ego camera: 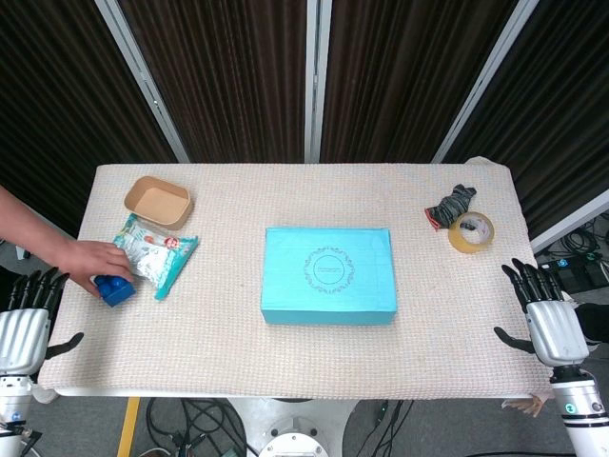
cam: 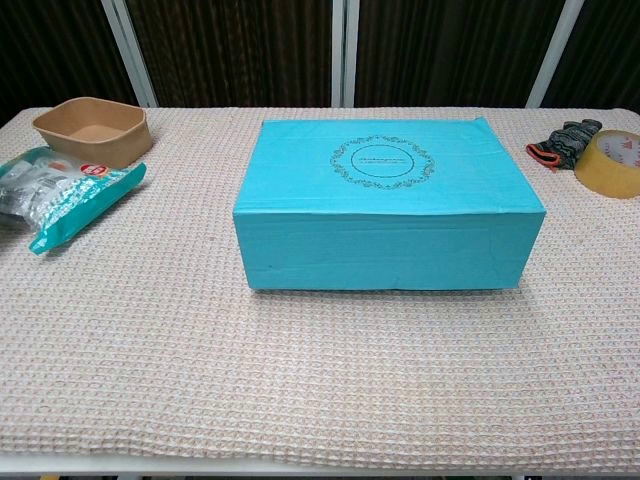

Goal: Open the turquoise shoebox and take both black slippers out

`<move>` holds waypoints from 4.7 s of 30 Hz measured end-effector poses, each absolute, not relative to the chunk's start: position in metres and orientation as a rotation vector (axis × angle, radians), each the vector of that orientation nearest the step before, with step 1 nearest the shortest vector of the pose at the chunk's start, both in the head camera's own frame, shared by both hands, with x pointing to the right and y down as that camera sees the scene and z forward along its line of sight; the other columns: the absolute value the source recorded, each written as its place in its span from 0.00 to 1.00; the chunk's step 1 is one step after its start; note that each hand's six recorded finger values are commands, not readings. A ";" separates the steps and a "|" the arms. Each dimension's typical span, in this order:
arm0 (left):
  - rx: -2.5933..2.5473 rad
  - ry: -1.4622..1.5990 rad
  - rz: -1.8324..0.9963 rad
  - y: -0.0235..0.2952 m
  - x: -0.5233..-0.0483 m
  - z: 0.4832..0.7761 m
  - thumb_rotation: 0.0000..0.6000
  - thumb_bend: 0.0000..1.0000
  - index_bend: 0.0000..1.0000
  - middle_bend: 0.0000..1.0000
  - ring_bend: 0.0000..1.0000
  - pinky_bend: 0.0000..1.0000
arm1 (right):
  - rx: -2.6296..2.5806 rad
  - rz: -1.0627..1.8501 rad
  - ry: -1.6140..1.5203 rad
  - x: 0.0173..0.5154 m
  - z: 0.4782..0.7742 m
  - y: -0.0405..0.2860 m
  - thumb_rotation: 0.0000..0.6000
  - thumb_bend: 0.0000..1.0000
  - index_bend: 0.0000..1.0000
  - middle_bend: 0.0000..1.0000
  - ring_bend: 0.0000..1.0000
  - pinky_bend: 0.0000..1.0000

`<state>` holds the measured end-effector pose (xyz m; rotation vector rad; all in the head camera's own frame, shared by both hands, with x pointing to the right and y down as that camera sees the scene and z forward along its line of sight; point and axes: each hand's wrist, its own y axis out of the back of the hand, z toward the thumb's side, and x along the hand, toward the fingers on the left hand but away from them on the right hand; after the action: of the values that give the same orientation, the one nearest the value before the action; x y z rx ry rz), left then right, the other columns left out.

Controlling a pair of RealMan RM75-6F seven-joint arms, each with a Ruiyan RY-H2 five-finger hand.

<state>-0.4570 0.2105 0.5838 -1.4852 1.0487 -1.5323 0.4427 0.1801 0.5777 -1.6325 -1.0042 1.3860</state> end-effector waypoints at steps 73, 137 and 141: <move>-1.538 1.023 -1.549 0.213 -0.453 0.583 1.00 0.11 0.10 0.04 0.00 0.03 | -1.817 0.714 -0.520 0.246 0.711 0.111 1.00 0.54 0.26 0.27 0.15 0.17; -1.581 0.967 -1.469 0.196 -0.436 0.578 1.00 0.11 0.10 0.04 0.00 0.03 | -2.329 0.752 -1.175 0.263 0.631 0.055 1.00 0.20 0.23 0.22 0.11 0.14; -1.584 0.981 -1.478 0.200 -0.440 0.580 1.00 0.11 0.10 0.04 0.00 0.03 | -2.317 0.781 -0.876 0.230 0.633 0.073 1.00 0.12 0.23 0.24 0.13 0.17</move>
<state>-0.4396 0.2000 0.5795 -1.5839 0.9814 -1.4776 0.2303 0.0731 0.6329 -2.3172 -0.8760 0.7812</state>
